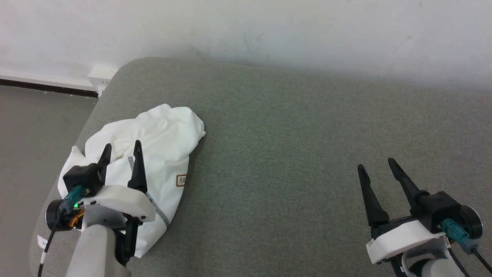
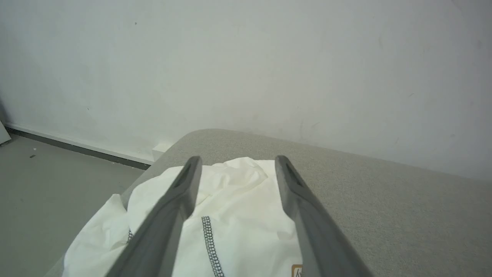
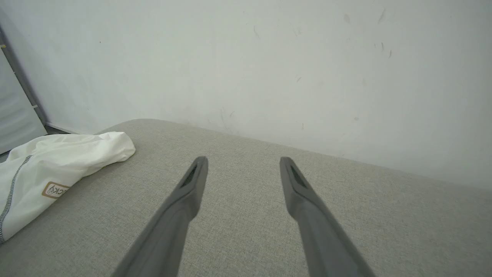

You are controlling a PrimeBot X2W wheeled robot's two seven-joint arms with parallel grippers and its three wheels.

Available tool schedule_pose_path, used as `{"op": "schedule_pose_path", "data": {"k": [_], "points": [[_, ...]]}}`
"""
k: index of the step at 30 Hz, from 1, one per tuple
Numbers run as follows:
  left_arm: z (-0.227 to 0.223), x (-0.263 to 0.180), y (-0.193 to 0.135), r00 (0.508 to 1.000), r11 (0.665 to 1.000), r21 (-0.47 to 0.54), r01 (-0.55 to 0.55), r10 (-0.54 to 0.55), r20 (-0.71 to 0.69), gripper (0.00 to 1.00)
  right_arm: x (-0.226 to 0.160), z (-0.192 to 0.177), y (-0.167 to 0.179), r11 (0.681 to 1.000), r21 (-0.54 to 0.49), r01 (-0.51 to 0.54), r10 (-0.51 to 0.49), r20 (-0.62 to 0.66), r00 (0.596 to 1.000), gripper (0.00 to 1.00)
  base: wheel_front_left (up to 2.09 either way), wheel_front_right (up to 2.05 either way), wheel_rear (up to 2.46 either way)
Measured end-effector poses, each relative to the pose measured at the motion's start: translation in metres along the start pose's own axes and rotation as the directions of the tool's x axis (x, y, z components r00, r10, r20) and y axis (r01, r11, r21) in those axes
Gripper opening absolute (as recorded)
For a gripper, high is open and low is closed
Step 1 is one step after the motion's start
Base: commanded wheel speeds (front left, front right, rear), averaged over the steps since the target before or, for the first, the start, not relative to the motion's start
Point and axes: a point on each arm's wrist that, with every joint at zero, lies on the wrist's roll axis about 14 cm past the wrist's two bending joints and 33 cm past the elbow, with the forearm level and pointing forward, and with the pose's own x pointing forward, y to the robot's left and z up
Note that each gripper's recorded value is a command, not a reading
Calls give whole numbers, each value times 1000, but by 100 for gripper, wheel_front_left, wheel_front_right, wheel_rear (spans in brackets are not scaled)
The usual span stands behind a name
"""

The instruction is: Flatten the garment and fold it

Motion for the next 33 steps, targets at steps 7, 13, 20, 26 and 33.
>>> {"op": "schedule_pose_path", "data": {"k": [7,13,20,26,33], "points": [[-69,24,3,945,1000,-10,12,-15,-327,100,-3,-13,-16,999,17,47,-46,-30,998,100,0,0,0],[-125,19,6,813,999,-32,12,-28,-582,100,-4,-22,-27,997,32,77,-75,-43,996,100,0,0,0],[-153,15,11,630,999,-46,1,-37,-776,100,0,-29,-30,995,55,85,-82,-47,996,100,0,0,0],[-153,17,14,589,998,-63,-16,-41,-807,0,2,-34,-26,995,69,74,-71,-54,996,100,0,0,0],[-138,26,22,705,997,-73,-36,-26,-709,0,0,-28,-24,994,80,73,-70,-30,997,100,0,0,0]]}}
